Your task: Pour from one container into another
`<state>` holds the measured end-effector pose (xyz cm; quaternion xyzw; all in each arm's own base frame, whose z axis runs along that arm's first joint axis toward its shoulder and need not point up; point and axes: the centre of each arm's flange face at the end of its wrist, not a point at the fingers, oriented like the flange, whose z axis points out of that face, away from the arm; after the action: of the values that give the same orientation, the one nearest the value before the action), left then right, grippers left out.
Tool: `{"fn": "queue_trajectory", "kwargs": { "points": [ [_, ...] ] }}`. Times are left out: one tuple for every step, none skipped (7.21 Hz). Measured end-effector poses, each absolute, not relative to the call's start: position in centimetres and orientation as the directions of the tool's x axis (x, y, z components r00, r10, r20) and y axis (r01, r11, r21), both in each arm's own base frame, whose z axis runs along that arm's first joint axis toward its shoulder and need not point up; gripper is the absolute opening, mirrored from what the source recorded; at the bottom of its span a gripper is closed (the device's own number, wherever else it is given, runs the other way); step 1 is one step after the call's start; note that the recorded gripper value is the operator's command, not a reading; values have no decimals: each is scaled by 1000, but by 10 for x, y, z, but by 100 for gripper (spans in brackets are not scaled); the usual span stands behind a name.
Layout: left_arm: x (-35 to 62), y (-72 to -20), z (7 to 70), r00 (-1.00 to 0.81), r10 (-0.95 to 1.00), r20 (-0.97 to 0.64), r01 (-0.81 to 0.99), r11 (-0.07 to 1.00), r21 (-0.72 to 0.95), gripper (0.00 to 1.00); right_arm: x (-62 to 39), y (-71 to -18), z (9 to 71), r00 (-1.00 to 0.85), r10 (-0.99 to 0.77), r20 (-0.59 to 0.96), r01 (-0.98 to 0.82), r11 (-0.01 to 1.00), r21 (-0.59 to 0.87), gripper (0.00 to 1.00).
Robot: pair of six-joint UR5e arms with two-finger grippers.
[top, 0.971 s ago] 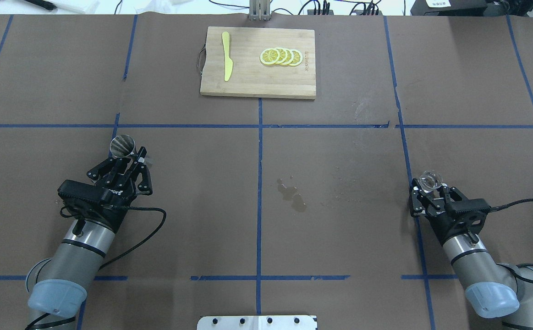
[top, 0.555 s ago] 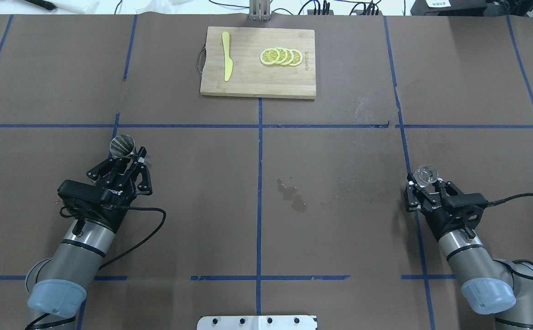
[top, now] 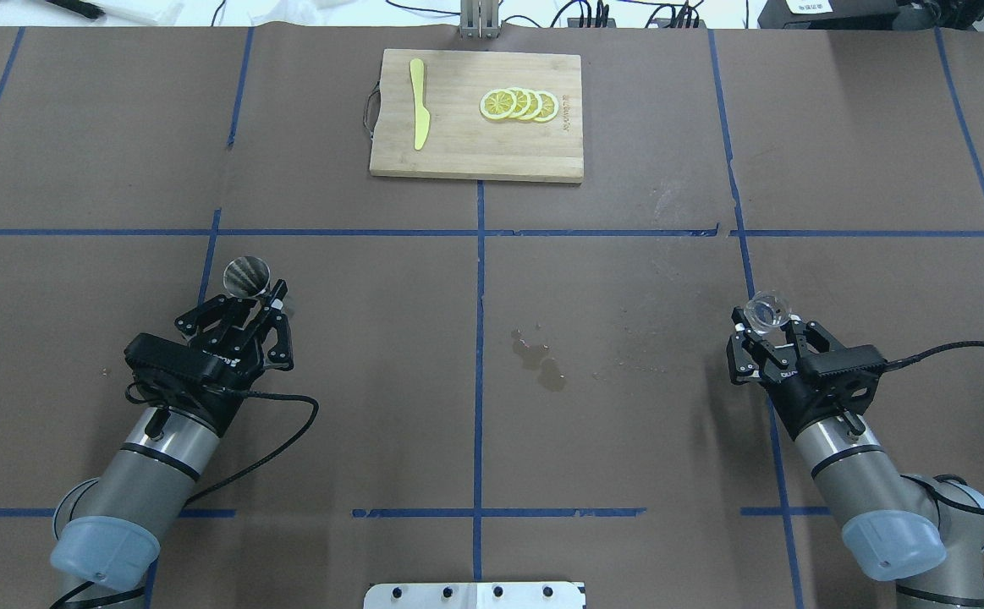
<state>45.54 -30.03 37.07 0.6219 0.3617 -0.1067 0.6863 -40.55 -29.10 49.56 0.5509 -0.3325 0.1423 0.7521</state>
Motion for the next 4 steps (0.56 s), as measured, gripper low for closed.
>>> {"fn": "queue_trajectory", "kwargs": {
  "points": [
    [462,-299,361,704,327,-630,596,210,775,0,-405,-290,479,738,-172,653,-576,345,741,0],
    [470,-298,349,685,361,-633,596,220,772,0,-407,-290,459,736,-195,648,-571,335,749,0],
    [480,-298,333,666,407,-625,588,229,776,0,-413,-290,438,726,-215,653,-577,326,749,0],
    [487,-300,319,647,453,-613,578,234,782,0,-417,-288,421,709,-233,666,-587,328,740,0]
  ]
}}
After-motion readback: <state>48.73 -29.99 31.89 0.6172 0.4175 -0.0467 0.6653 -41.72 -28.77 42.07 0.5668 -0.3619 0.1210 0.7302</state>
